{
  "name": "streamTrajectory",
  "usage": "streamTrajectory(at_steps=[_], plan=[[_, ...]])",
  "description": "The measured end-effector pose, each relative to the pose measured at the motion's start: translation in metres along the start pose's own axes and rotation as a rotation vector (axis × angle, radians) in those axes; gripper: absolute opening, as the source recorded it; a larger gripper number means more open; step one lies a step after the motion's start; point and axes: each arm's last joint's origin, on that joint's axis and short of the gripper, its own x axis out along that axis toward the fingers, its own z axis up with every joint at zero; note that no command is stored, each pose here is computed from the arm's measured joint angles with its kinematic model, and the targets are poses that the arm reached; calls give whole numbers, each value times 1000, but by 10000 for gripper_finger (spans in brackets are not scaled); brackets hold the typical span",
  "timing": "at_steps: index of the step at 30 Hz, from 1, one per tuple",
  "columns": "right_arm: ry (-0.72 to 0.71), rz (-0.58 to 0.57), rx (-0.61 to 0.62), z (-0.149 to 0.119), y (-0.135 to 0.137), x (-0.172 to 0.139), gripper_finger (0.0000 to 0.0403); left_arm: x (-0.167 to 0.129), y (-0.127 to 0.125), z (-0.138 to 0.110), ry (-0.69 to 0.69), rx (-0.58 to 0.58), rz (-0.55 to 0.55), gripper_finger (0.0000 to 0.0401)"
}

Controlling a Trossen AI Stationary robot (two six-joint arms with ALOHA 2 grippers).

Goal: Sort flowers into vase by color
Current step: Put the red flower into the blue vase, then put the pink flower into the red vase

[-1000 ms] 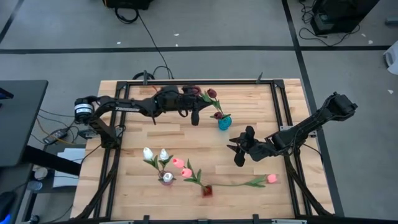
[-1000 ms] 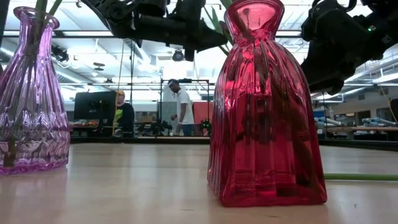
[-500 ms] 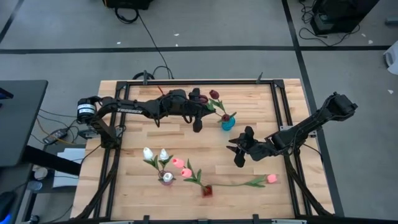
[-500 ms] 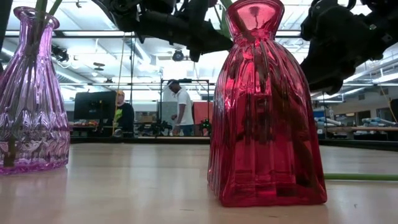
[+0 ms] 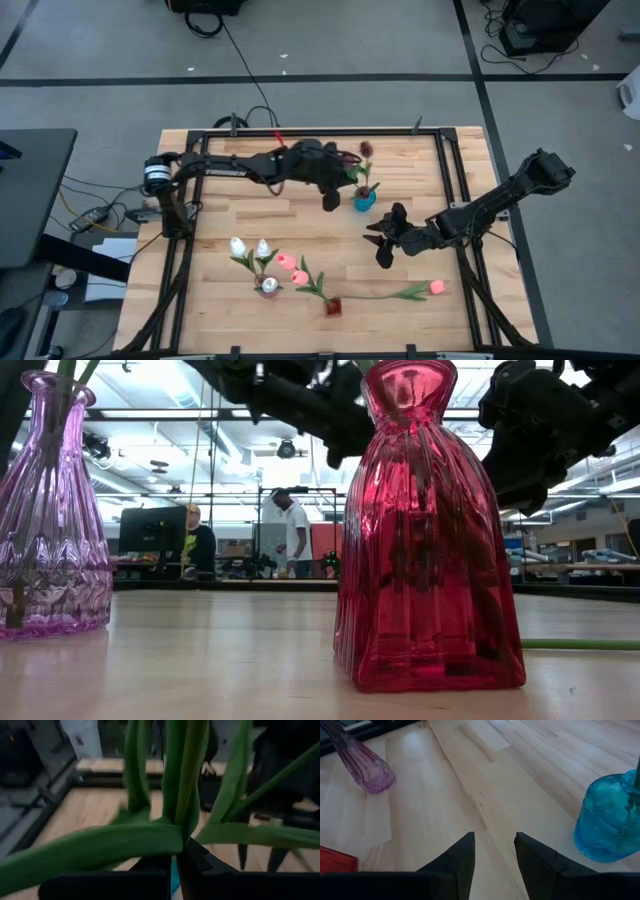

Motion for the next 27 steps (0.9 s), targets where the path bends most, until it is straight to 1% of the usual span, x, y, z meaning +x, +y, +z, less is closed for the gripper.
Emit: streamTrajectory(at_steps=[5,9,12,14,17,20,21,23,27], plan=[[8,3,-3,-1,0,-1,152,24,-2,-2,62,0,-16,21],[9,2,-3,-1,0,-1,152,31,-3,-6,95,-1,-23,41],[8,3,0,-1,1,-1,152,30,-6,-9,136,31,-44,70],[7,4,1,-1,1,-1,152,27,-8,-11,173,34,-69,96],[7,4,-1,-1,1,-1,152,21,-10,-7,179,31,-104,137],[2,6,1,0,1,-1,152,15,-9,-6,203,39,-107,169],[1,6,1,0,1,-1,152,13,-9,-7,224,44,-109,176],[-2,6,3,0,1,-1,152,9,-10,-4,224,59,-110,185],[-9,11,5,1,2,-1,152,-1,-11,3,218,76,-102,188]])
